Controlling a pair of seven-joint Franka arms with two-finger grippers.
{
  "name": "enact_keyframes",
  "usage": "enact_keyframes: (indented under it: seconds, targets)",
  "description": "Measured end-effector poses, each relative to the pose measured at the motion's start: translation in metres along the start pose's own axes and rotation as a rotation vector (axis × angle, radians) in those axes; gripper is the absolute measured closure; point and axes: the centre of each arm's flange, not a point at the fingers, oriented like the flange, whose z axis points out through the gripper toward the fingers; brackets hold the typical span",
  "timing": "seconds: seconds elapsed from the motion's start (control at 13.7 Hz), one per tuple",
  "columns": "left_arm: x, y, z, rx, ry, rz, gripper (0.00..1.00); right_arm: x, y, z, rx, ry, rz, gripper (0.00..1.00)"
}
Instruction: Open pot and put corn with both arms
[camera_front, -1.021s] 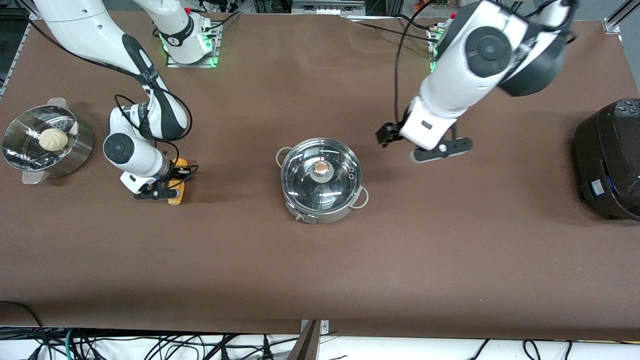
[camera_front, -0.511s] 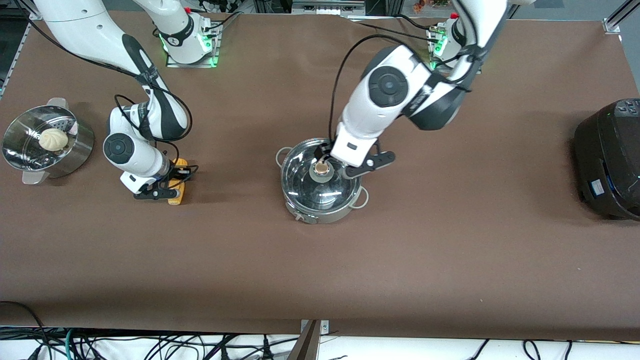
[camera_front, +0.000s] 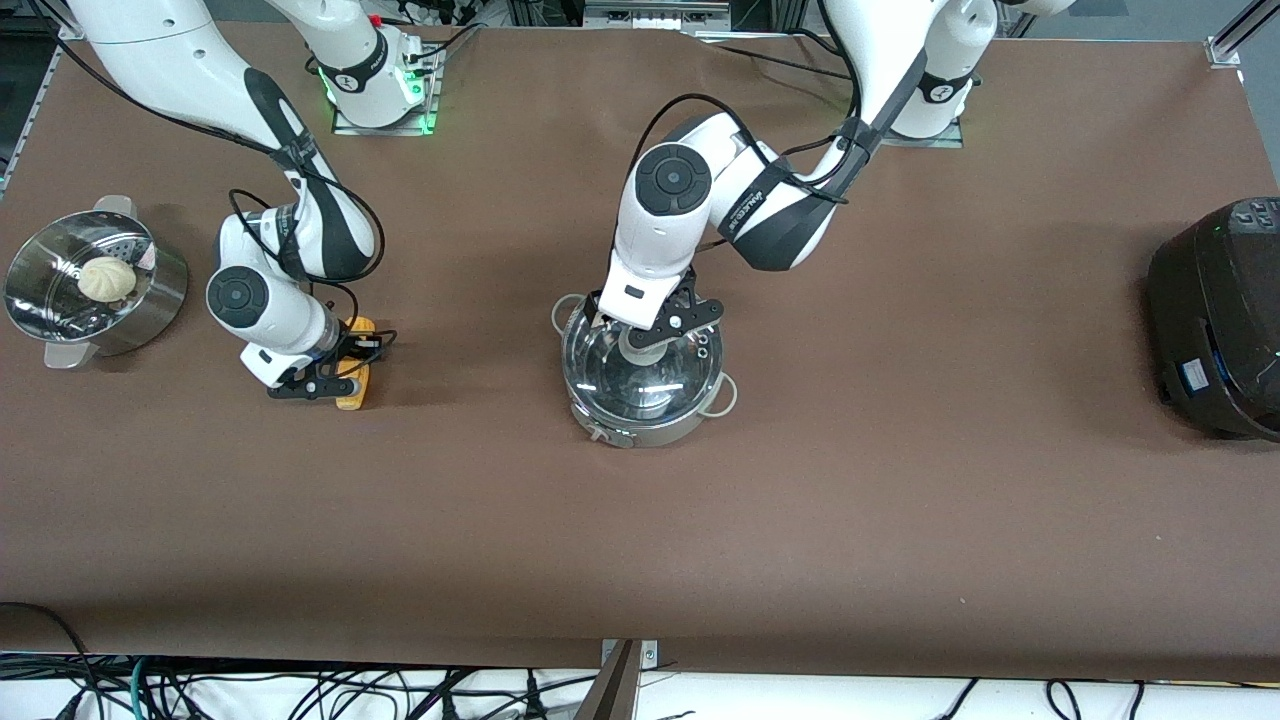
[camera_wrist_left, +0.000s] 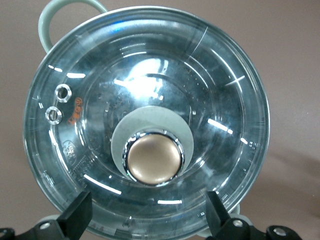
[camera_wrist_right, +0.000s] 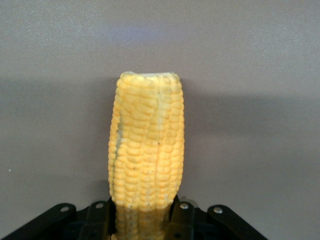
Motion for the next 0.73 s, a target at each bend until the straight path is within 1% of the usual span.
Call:
enact_keyframes:
  seconds: [0.36,0.66,0.73]
  targets:
    - [0.02,0.0,-0.009,-0.005,0.052,-0.005,0.0,0.0,0.0,0.0,0.0,0.0,0.0,0.68]
    - [0.02,0.001,0.0,-0.001,0.049,-0.004,0.02,0.0,0.0,0.0,0.0,0.0,0.0,0.68]
    - [0.019,0.001,0.002,0.0,0.048,-0.002,0.06,0.0,0.0,0.0,0.0,0.0,0.0,0.68]
